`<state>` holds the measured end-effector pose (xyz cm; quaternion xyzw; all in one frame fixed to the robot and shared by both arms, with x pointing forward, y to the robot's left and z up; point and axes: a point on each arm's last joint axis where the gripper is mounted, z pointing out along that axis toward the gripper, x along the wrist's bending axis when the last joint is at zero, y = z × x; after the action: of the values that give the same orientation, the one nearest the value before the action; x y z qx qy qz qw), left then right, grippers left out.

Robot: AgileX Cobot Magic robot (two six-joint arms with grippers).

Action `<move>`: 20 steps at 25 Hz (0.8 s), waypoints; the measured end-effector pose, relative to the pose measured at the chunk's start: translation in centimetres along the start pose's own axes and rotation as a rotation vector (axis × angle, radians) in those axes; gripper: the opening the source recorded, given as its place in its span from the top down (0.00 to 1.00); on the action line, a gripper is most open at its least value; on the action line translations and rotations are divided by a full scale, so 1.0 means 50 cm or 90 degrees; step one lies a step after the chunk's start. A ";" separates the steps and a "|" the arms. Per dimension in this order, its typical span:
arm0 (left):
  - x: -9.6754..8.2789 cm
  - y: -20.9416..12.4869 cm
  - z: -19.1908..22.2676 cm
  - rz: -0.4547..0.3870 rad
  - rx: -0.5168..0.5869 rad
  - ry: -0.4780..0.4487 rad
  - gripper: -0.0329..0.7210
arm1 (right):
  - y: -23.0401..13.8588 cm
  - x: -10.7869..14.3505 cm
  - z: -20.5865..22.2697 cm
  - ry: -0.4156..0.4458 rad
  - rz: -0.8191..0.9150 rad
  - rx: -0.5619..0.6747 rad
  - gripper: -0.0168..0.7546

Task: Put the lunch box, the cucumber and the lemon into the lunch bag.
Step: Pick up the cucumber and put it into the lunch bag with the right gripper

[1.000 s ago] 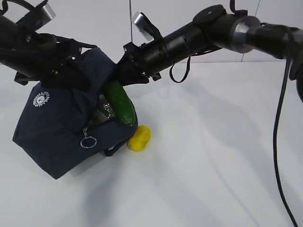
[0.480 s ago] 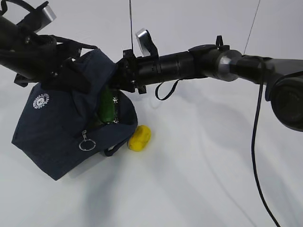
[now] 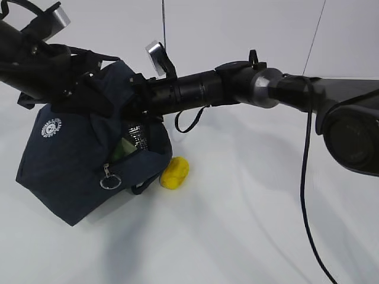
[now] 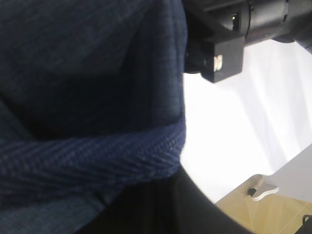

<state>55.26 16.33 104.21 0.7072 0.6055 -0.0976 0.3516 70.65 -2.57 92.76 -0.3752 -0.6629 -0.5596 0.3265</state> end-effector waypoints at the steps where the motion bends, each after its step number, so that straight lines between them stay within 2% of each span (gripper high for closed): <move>1: 0.000 0.000 0.000 0.000 0.000 0.000 0.97 | -0.002 -0.003 0.001 -0.001 0.001 0.001 0.65; 3: 0.000 0.000 0.000 0.000 0.000 0.000 0.97 | -0.004 -0.007 0.002 -0.001 0.002 0.002 0.64; 5: 0.000 -0.001 0.000 0.000 0.003 -0.001 0.97 | -0.008 -0.015 0.003 -0.002 0.006 0.003 0.59; 8: 0.000 -0.001 0.000 0.000 0.004 -0.001 0.97 | -0.016 -0.030 0.006 -0.005 0.015 0.007 0.42; 10: 0.000 -0.001 0.000 0.000 0.004 -0.001 0.97 | -0.019 -0.035 0.007 -0.006 0.018 0.008 0.36; 15: 0.000 -0.002 0.000 0.001 0.008 -0.002 0.97 | -0.015 -0.041 -0.006 -0.011 0.029 0.003 0.33; 20: 0.001 -0.005 0.000 0.008 0.017 0.004 0.97 | 0.005 -0.069 -0.069 -0.040 0.050 -0.021 0.37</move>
<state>55.05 16.39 104.09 0.7158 0.6009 -0.1015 0.3410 72.64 -6.42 90.49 -0.4236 -0.6483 -0.5454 0.3208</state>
